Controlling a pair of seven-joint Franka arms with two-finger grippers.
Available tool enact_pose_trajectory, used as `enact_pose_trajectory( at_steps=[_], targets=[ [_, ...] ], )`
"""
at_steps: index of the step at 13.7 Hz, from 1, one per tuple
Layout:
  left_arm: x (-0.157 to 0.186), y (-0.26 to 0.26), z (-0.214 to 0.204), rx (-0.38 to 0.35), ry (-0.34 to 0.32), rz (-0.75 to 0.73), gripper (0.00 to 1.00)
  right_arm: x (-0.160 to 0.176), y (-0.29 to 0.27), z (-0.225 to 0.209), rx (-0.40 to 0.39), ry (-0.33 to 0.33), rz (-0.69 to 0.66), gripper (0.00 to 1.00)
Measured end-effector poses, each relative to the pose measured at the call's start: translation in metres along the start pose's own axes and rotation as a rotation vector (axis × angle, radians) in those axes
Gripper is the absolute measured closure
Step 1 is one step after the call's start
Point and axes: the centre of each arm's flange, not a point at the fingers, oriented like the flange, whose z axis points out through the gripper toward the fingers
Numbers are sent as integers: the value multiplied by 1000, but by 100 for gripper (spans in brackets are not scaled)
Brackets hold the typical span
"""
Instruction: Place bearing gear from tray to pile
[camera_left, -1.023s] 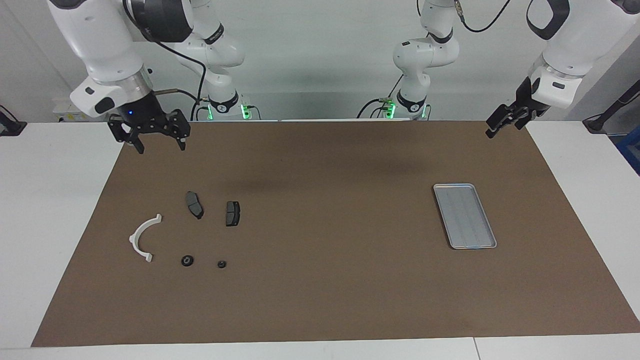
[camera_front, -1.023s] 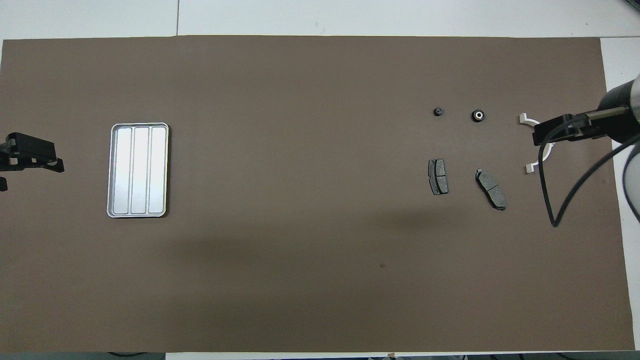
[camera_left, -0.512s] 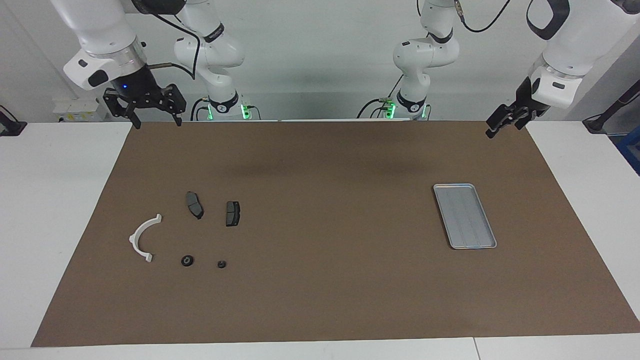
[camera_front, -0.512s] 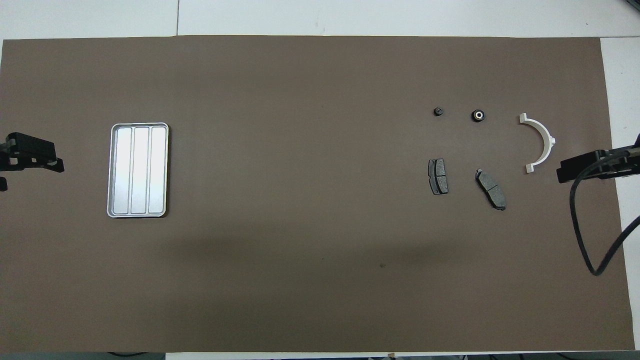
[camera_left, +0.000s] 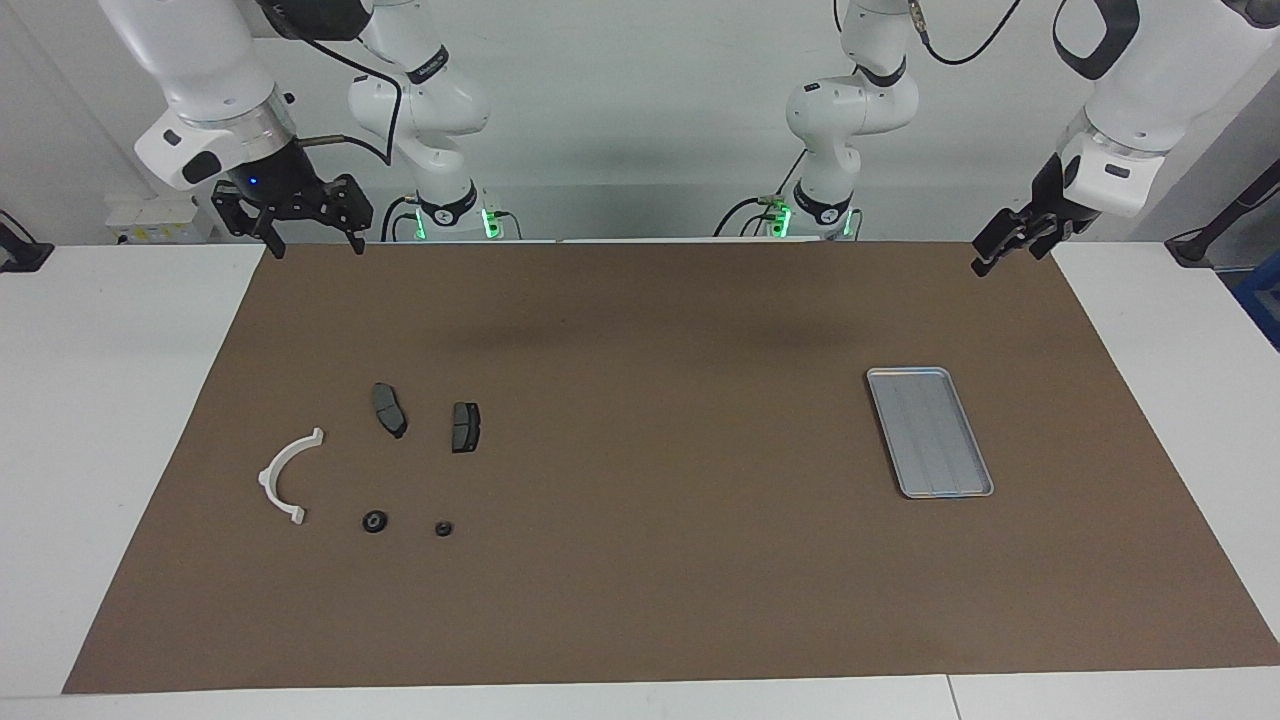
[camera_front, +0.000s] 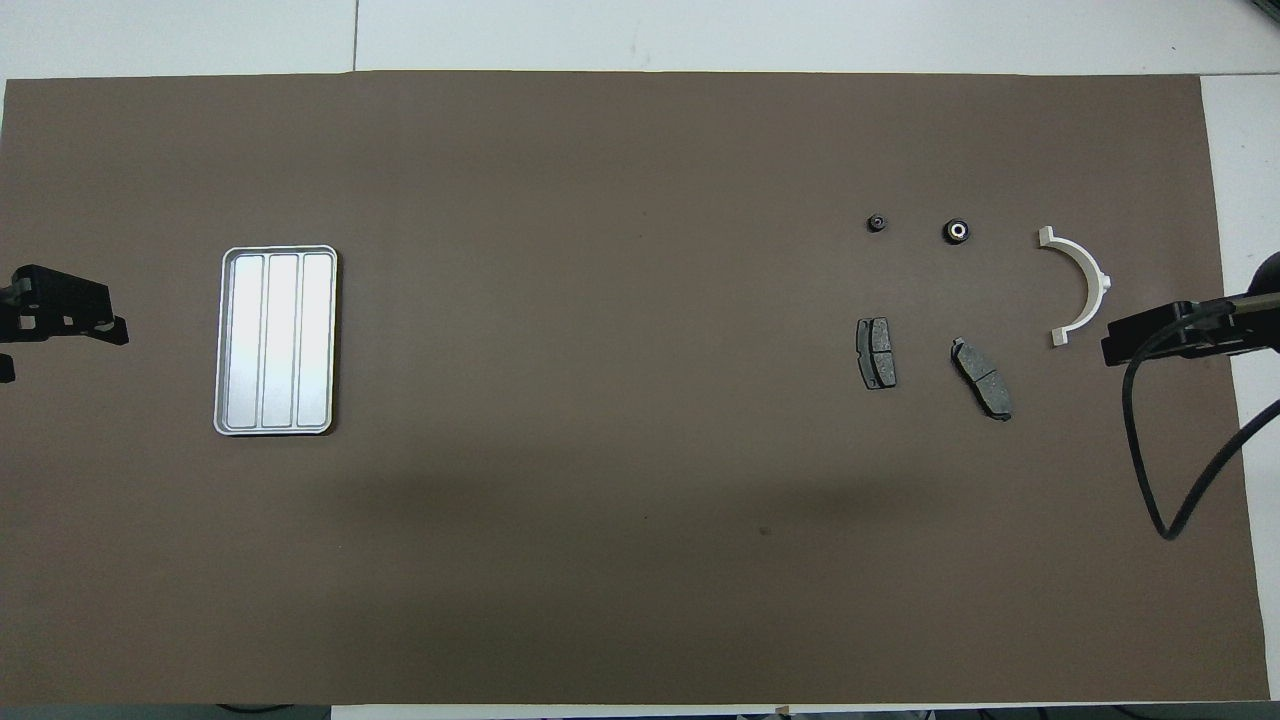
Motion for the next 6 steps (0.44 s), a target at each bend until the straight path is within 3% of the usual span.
enact_pose_trajectory(
  at_steps=[3,6],
  targets=[
    [0,0,0,0,0,0,0,4,0,-4,-2,42,0,0],
    [0,0,0,0,0,0,0,5,-1,-4,-2,45,-2,0]
  ],
)
